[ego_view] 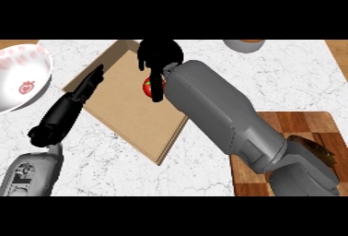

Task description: Pick the tomato from the cutting board and place it in the cardboard box

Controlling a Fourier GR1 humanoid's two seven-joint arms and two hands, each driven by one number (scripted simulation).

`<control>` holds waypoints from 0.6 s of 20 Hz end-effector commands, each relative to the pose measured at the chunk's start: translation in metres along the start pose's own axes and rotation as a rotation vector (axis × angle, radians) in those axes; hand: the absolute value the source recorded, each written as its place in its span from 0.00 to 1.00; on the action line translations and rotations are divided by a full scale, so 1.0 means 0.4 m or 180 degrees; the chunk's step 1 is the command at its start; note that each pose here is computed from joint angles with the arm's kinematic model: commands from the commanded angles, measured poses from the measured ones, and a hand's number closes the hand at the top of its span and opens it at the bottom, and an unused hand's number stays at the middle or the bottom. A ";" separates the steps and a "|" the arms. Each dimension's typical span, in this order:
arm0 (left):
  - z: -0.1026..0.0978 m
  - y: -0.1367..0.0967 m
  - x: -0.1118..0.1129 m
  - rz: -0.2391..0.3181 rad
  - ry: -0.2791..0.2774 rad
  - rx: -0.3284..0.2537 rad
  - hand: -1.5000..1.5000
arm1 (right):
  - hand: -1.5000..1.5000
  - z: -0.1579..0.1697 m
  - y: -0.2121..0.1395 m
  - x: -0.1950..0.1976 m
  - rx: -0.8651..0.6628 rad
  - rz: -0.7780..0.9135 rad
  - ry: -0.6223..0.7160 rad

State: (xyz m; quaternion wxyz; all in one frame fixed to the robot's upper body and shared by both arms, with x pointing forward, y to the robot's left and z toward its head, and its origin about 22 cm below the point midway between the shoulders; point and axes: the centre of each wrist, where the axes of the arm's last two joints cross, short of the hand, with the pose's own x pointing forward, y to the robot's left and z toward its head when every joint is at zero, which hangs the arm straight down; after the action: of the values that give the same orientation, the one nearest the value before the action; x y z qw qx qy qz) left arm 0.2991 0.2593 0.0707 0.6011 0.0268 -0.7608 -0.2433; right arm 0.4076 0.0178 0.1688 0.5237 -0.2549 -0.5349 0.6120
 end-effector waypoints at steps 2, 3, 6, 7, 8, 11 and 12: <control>-0.002 -0.012 -0.003 0.0015 -0.0019 -0.0001 0.50 | 0.00 -0.011 -0.040 -0.008 0.0224 -0.0201 -0.0484; -0.008 -0.008 -0.033 -0.0041 0.0039 -0.0008 0.50 | 0.00 -0.015 0.016 -0.039 0.0072 -0.0301 -0.0603; 0.001 -0.045 -0.015 0.0019 -0.0044 -0.0014 0.50 | 0.00 -0.002 -0.033 -0.035 -0.0509 -0.1017 -0.0915; -0.012 0.005 0.001 -0.0025 -0.0020 -0.0002 0.50 | 0.00 0.013 -0.054 -0.028 -0.0694 -0.1419 -0.1061; -0.012 0.004 -0.005 0.0007 -0.0016 0.0055 0.50 | 0.00 0.018 -0.079 -0.045 -0.0857 -0.1925 -0.1081; 0.003 0.003 -0.013 -0.0004 0.0009 0.0021 0.50 | 0.00 0.020 -0.092 -0.099 -0.1102 -0.2889 -0.0994; -0.004 -0.003 -0.001 -0.0027 -0.0063 -0.0007 0.50 | 0.00 0.012 -0.098 -0.118 -0.1161 -0.3124 -0.0931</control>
State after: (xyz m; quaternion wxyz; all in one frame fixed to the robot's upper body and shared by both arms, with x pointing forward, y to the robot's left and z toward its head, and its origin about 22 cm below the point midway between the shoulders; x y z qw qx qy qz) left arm 0.3009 0.2585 0.0683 0.5978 0.0275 -0.7634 -0.2430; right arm 0.4232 -0.0121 0.1894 0.5760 -0.0337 -0.7295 0.3673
